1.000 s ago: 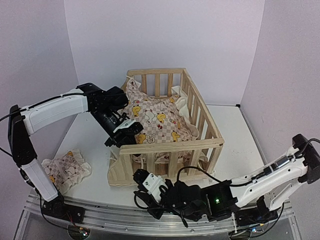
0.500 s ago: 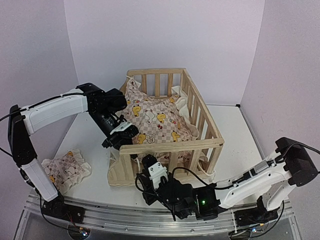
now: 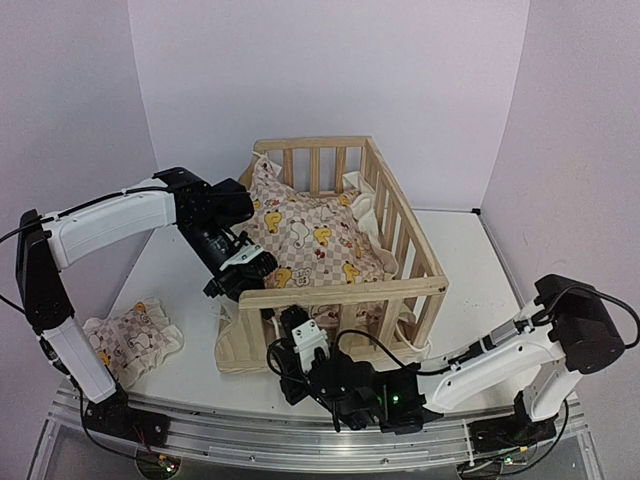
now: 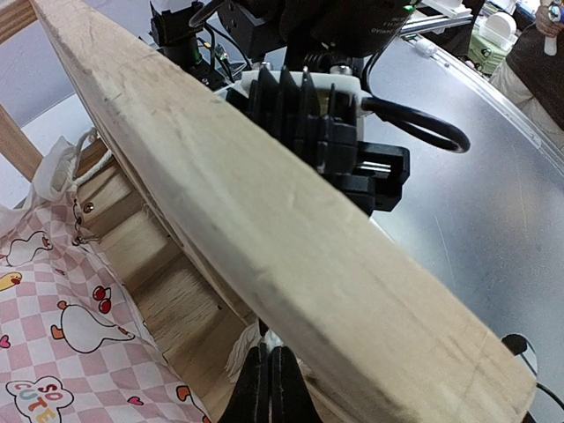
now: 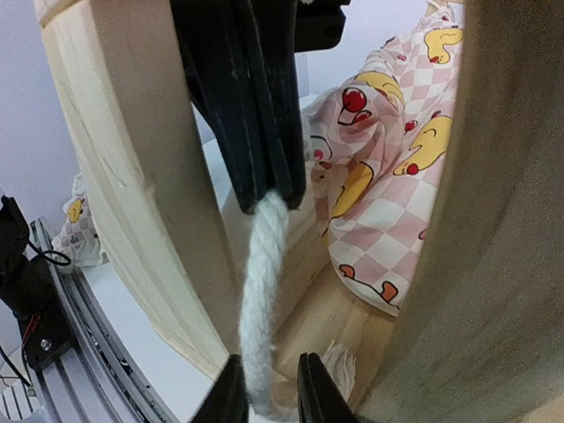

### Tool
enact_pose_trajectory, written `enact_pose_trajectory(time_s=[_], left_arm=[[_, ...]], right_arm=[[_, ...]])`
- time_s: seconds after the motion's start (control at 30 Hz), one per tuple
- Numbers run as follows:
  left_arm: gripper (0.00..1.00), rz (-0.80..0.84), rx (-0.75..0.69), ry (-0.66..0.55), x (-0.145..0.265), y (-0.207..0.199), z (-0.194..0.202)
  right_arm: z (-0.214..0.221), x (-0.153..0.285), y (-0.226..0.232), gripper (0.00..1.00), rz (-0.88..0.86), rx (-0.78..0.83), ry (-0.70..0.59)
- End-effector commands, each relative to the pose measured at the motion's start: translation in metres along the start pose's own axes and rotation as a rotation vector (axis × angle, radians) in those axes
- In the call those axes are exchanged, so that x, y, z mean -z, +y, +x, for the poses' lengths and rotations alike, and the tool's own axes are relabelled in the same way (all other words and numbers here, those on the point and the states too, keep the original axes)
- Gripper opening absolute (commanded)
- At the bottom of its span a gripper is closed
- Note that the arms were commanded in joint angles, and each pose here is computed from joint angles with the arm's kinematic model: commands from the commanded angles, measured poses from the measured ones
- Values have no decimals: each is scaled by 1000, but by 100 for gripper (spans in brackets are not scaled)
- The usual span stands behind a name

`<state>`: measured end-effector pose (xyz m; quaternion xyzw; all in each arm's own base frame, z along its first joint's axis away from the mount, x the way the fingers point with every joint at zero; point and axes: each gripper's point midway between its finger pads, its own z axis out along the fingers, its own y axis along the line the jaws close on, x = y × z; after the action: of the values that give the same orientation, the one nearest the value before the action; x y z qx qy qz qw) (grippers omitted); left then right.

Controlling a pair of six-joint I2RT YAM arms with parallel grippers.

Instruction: Set up the pet bed

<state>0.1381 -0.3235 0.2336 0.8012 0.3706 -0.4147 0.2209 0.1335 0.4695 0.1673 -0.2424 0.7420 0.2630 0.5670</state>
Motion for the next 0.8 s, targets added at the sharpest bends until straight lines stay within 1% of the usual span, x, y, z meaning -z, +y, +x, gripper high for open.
enact_pose_trajectory(time_s=[0.0, 0.07, 0.17, 0.2, 0.27, 0.3, 0.33, 0.37, 0.47, 0.57, 0.63, 0.7, 0.77], left_arm=[[0, -9, -15, -34, 5, -4, -12], [0, -11, -11, -32, 5, -3, -11], [1, -44, 11, -15, 9, 4, -9], [8, -69, 29, -6, 12, 10, -8], [36, -145, 75, 0, 27, 25, -7], [44, -191, 99, -5, 38, 33, -7], [51, -241, 120, -12, 51, 41, -6], [54, -291, 146, -21, 65, 48, -7], [59, -444, 235, -61, 112, 60, -2], [63, -574, 327, -98, 152, 50, 21], [62, -623, 387, -82, 158, 31, 53], [57, -652, 447, -51, 151, 11, 91], [53, -641, 466, -2, 136, -6, 121]], right_arm=[[-13, -11, 4, 14, -31, -81, -21], [-13, -10, 3, 0, -33, -85, -19], [-20, -3, 3, 0, -61, -82, -3], [-21, 0, 6, 0, -80, -70, 18], [-23, 6, 13, 0, -130, -35, 76], [-22, 10, 18, 0, -162, -20, 110], [-19, 13, 23, 0, -194, -8, 147], [-20, 17, 28, 0, -224, -13, 166], [-23, 27, 39, 0, -299, -46, 211], [-19, 31, 43, 0, -320, -59, 264], [-19, 33, 44, 0, -327, -60, 279], [-21, 33, 45, 0, -332, -66, 279], [-24, 34, 46, 0, -338, -68, 277]])
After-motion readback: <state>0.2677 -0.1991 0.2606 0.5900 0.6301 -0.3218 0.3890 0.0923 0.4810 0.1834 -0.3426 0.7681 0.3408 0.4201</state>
